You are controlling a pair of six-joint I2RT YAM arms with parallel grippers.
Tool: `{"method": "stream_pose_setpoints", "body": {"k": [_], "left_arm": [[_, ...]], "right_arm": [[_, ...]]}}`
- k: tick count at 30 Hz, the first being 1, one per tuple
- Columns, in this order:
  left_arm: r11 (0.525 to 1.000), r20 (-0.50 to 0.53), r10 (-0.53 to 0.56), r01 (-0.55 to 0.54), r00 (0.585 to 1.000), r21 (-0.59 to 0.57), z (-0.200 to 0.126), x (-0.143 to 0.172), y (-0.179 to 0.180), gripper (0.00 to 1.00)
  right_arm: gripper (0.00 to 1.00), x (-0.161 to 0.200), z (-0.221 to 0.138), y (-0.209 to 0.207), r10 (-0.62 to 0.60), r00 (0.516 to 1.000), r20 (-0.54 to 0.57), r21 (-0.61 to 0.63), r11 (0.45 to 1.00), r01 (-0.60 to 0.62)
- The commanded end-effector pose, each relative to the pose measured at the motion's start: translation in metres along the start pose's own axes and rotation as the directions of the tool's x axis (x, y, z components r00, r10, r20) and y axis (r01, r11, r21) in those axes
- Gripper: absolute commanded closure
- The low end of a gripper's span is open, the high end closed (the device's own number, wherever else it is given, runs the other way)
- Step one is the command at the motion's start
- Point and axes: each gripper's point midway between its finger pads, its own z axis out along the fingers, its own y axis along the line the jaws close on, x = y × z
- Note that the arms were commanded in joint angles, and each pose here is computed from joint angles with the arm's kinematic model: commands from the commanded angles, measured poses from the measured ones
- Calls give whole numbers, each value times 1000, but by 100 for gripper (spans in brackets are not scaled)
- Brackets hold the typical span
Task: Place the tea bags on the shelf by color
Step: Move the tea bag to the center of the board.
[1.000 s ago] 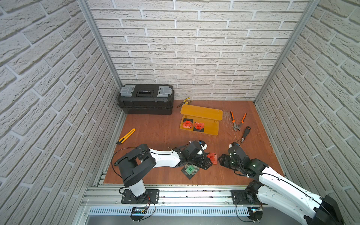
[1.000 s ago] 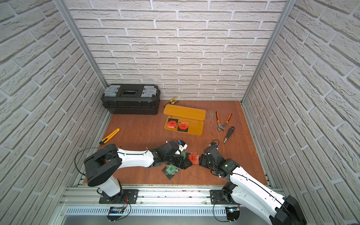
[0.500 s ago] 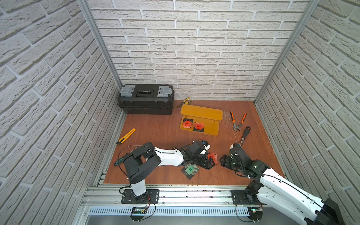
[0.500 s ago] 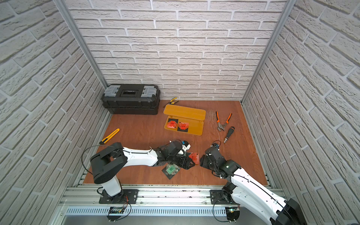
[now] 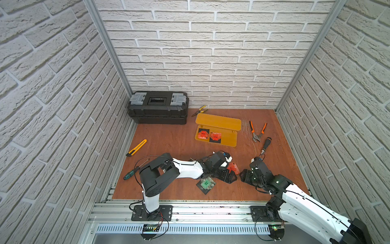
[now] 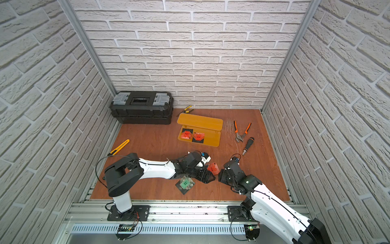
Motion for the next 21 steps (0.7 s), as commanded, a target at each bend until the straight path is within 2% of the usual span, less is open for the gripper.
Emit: {"method": "stream_pose_setpoints", "body": {"k": [1, 14, 21], "left_arm": [[998, 20, 42, -43, 999, 49, 7, -9, -14, 9], [997, 78, 40, -45, 996, 60, -3, -19, -21, 10], [999, 129, -2, -3, 992, 42, -14, -28, -10, 10]], "right_arm": [[37, 3, 3, -5, 23, 1000, -3, -1, 1000, -23], [37, 0, 11, 4, 40, 999, -13, -47, 998, -41], [38, -4, 18, 9, 51, 999, -13, -66, 996, -52]]}}
